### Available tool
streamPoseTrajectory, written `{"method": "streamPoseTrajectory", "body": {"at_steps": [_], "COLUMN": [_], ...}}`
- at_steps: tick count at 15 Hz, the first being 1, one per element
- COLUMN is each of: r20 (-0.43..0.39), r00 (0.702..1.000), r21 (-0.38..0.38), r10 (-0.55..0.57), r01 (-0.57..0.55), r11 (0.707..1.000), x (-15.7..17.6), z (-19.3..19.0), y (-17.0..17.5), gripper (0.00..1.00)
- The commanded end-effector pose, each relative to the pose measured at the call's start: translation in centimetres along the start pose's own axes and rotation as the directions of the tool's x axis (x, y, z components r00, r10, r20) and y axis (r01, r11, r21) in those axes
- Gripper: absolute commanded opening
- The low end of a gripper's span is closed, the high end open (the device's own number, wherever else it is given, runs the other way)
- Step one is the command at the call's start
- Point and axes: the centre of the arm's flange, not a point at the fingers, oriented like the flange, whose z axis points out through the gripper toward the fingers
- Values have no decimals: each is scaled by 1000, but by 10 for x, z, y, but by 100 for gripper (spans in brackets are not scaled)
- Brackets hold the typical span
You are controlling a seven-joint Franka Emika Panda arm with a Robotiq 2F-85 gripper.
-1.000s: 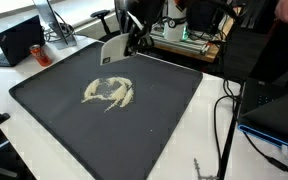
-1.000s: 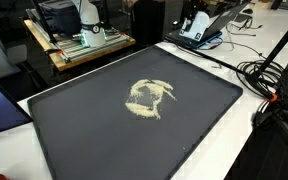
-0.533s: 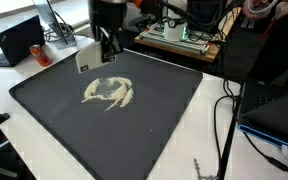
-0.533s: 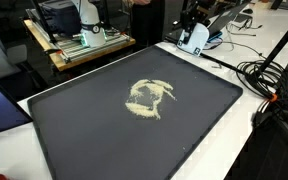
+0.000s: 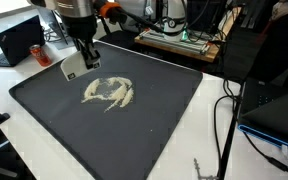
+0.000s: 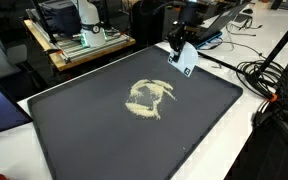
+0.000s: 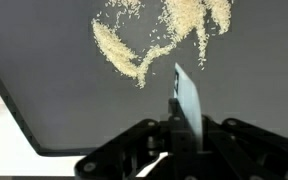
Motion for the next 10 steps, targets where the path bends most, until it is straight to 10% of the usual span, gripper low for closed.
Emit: {"method": "streamPoseTrajectory", "body": {"at_steps": [1, 10], "r20": [-2, 164], "r00": [1000, 980], "r21": [1, 179], "r10": [-5, 114], "r01": [5, -143], "r11": [1000, 973], "x": [-1, 41], "z": [-2, 59], "y": [-5, 80], "gripper": [4, 1]}}
